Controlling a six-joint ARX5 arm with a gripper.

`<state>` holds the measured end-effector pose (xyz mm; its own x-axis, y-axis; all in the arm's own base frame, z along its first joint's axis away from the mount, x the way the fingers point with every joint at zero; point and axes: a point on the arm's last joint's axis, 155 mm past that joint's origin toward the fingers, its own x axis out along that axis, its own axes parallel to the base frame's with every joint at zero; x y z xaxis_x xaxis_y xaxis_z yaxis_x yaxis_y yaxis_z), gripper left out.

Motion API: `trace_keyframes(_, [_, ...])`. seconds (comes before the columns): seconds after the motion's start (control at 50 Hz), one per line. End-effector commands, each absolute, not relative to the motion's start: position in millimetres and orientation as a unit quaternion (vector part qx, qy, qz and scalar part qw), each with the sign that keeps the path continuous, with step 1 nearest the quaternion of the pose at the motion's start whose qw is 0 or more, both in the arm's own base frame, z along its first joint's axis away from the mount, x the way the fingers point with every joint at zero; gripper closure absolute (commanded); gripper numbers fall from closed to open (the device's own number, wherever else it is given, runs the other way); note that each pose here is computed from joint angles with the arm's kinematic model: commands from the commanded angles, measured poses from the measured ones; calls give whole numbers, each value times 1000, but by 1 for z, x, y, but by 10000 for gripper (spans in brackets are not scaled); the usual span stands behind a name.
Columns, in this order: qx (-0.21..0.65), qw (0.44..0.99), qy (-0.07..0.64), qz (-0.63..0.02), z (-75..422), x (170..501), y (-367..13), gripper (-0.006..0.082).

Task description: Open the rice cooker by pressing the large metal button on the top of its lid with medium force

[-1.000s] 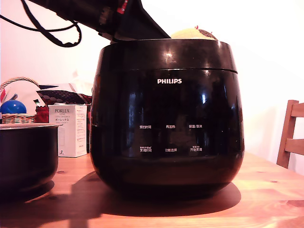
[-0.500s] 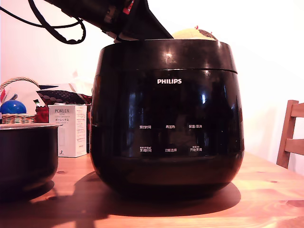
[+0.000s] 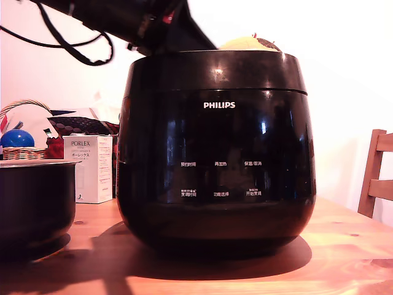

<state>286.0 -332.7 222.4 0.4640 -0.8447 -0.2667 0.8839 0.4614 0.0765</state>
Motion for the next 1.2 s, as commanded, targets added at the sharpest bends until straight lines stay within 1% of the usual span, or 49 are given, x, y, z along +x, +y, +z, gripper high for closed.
trace_keyframes(0.0, [104, 860, 101, -489, 218, 288, -321, 786])
trace_keyframes(0.14, [104, 879, 87, -457, 233, 298, -305, 786])
trace_keyframes(0.36, [108, 902, 97, -407, 237, 314, -275, 786])
trace_keyframes(0.74, [107, 949, 98, -279, 259, 345, -193, 786])
trace_keyframes(1.0, [102, 968, 82, -213, 285, 341, -144, 786])
trace_keyframes(1.18, [100, 976, 70, -181, 297, 337, -122, 786])
